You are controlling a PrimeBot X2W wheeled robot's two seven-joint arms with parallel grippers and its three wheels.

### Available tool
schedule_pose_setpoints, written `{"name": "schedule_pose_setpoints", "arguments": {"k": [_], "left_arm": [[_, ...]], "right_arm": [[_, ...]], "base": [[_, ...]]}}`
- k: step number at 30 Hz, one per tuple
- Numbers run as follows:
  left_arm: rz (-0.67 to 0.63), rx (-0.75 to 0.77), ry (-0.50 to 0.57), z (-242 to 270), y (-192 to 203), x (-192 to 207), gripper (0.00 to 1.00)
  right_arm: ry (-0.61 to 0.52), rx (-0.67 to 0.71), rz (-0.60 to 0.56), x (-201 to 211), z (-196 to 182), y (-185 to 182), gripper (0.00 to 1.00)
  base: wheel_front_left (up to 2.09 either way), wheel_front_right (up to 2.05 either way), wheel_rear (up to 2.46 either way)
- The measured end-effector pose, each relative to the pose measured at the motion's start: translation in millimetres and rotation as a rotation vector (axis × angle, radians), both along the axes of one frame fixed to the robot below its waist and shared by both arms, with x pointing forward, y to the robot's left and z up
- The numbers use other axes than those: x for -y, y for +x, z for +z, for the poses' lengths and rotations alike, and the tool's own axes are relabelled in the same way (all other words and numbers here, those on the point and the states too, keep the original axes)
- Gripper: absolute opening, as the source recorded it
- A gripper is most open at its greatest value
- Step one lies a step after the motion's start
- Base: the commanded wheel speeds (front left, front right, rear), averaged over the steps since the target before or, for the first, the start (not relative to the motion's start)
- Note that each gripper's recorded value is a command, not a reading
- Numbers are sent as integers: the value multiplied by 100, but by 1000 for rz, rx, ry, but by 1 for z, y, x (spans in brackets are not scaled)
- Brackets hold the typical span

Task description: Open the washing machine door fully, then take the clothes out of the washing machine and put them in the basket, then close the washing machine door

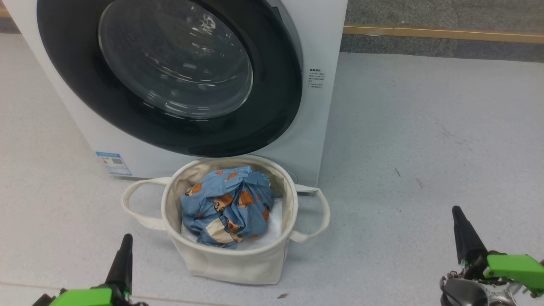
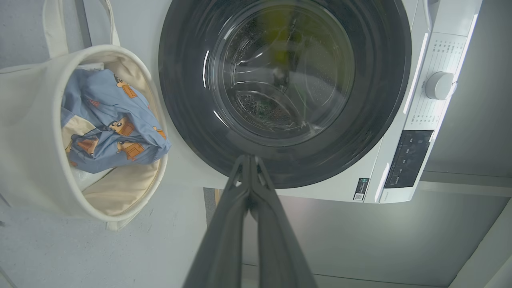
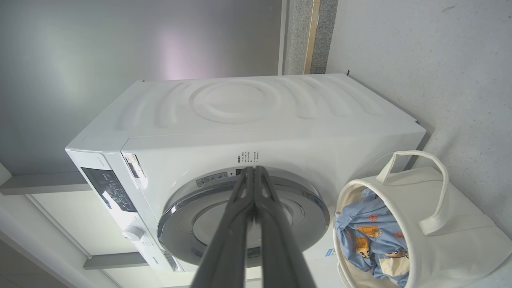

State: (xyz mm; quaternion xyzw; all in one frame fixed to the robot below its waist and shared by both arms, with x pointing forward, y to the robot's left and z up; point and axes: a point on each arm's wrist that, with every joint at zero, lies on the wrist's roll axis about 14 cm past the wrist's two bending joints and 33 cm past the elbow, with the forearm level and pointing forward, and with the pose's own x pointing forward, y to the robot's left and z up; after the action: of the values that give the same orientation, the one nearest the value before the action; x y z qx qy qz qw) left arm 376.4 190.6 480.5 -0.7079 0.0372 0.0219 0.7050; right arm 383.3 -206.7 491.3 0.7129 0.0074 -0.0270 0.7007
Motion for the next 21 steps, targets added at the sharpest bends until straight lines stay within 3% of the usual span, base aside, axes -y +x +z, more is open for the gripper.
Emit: {"name": "schedule_pose_setpoints", "arguments": {"k": [21], "left_arm": [[1, 0, -2, 0, 0, 0, 0]], "right_arm": [[-5, -1, 0, 0, 0, 0, 0]], "base": [[0, 0, 0]]}}
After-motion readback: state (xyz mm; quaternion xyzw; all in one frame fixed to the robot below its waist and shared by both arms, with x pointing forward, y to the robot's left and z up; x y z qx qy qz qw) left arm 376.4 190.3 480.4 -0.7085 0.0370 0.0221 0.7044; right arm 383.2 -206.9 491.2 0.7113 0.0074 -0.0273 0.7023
